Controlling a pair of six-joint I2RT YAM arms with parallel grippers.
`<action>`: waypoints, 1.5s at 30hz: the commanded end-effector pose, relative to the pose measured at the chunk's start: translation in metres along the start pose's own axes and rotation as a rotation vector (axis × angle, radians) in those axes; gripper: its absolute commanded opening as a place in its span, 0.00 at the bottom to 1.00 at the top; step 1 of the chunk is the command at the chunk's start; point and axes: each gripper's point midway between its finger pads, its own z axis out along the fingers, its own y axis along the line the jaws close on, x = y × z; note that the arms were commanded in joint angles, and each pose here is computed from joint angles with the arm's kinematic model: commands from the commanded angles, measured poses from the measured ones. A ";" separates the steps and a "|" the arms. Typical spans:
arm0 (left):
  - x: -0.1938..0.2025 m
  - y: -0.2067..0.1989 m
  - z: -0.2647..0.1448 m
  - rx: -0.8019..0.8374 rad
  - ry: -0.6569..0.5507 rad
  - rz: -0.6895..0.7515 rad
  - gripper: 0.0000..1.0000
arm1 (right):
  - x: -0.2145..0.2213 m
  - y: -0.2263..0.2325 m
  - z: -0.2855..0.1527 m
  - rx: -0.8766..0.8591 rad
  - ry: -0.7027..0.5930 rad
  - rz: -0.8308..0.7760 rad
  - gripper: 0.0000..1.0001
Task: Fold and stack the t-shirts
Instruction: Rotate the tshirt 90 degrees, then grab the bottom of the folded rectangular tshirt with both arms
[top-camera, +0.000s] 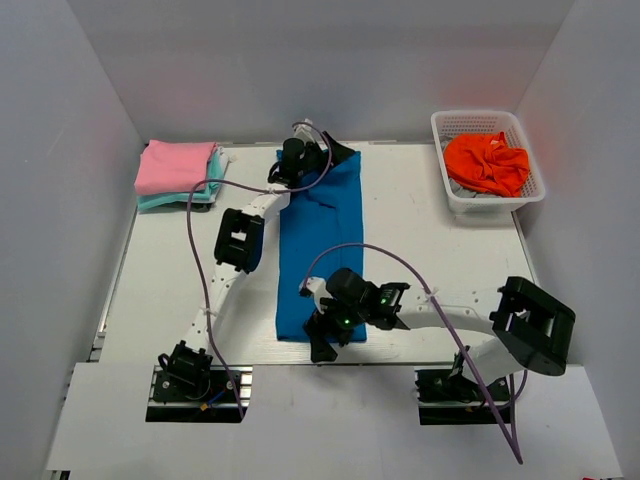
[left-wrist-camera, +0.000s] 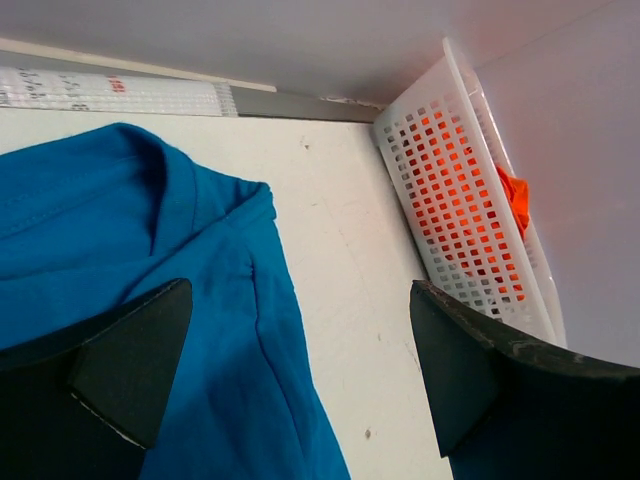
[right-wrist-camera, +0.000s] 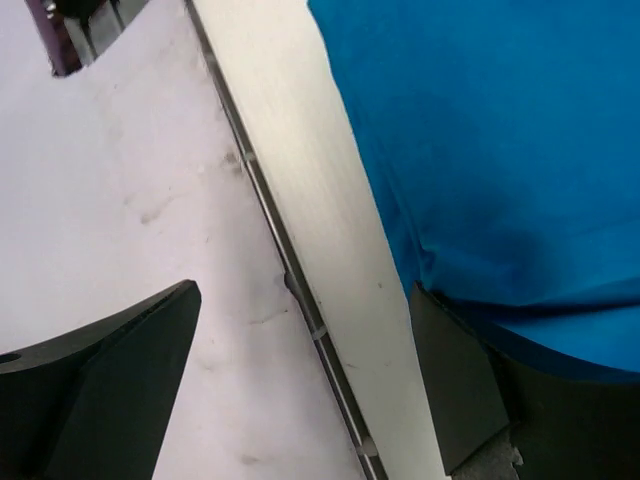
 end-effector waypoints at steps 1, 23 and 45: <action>-0.014 -0.005 0.003 -0.031 -0.044 0.031 1.00 | -0.040 0.004 -0.016 0.068 -0.091 -0.062 0.90; 0.083 -0.170 -0.312 -0.234 0.232 0.149 1.00 | 0.030 -0.054 -0.073 0.503 -0.181 0.493 0.90; 0.271 -0.076 -0.488 -0.586 0.668 -0.088 0.61 | 0.059 -0.066 -0.050 0.504 -0.206 0.747 0.90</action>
